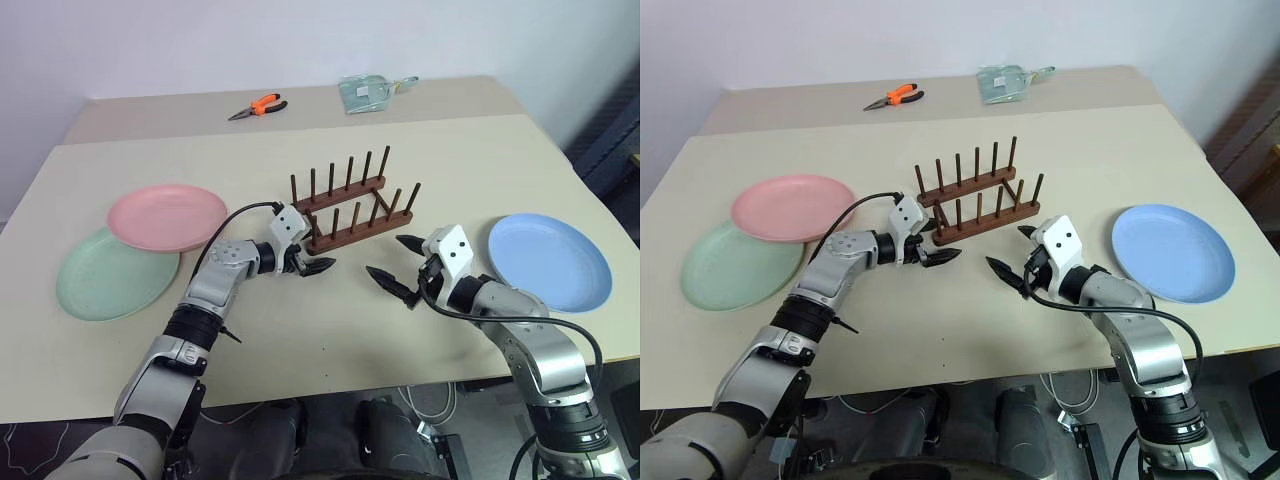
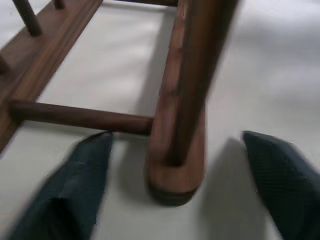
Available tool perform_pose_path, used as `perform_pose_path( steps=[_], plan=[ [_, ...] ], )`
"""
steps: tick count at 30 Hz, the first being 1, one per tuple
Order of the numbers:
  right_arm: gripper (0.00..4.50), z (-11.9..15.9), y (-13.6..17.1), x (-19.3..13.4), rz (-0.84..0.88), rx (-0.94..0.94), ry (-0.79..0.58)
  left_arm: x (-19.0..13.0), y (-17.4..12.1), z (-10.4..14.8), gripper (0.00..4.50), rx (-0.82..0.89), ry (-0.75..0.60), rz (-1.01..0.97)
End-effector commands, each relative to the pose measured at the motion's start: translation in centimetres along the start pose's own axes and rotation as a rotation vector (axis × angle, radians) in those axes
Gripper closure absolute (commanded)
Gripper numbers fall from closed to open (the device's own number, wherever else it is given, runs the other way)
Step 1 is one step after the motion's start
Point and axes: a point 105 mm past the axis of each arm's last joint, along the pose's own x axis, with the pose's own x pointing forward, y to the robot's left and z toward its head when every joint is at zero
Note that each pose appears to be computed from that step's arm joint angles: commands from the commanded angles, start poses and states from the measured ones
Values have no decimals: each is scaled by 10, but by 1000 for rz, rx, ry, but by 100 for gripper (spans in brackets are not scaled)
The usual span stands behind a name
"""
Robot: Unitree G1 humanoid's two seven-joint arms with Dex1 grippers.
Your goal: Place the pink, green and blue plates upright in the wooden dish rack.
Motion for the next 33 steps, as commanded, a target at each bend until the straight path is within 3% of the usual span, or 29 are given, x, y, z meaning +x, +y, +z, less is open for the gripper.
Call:
perform_pose_path(
  steps=[1, 4, 10, 14, 21, 22, 25, 27, 29, 33],
  plan=[
    [0, 12, 2, -5, -10, -17, -41, 3, -9, -11, 237, -9, 26, -38],
    [0, 11, 0, -7, -20, -21, -33, 1, -12, -8, 373, -7, 3, -51],
    [0, 7, -14, -19, -51, -39, 5, -10, -28, 0, 372, 21, -35, -138],
    [0, -4, -46, -51, -129, -60, 92, -34, -56, -1, 372, 132, 19, -334],
    [0, -18, -61, -69, -173, -85, 157, -39, -42, -17, 28, 172, 108, -235],
    [0, -20, -61, -71, -176, -88, 166, -41, -38, -20, 7, 173, 127, -212],
    [0, -27, -62, -79, -181, -91, 201, -56, -29, -32, 7, 147, 181, -148],
    [58, -34, -60, -84, -168, -104, 234, -72, -33, -38, 0, 91, 208, -145],
    [139, -37, -53, -82, -128, -99, 240, -85, -40, -40, 52, 40, 210, -148],
    [347, -39, -35, -69, -50, -81, 224, -92, -63, -34, 230, -29, 176, -181]
  ],
)
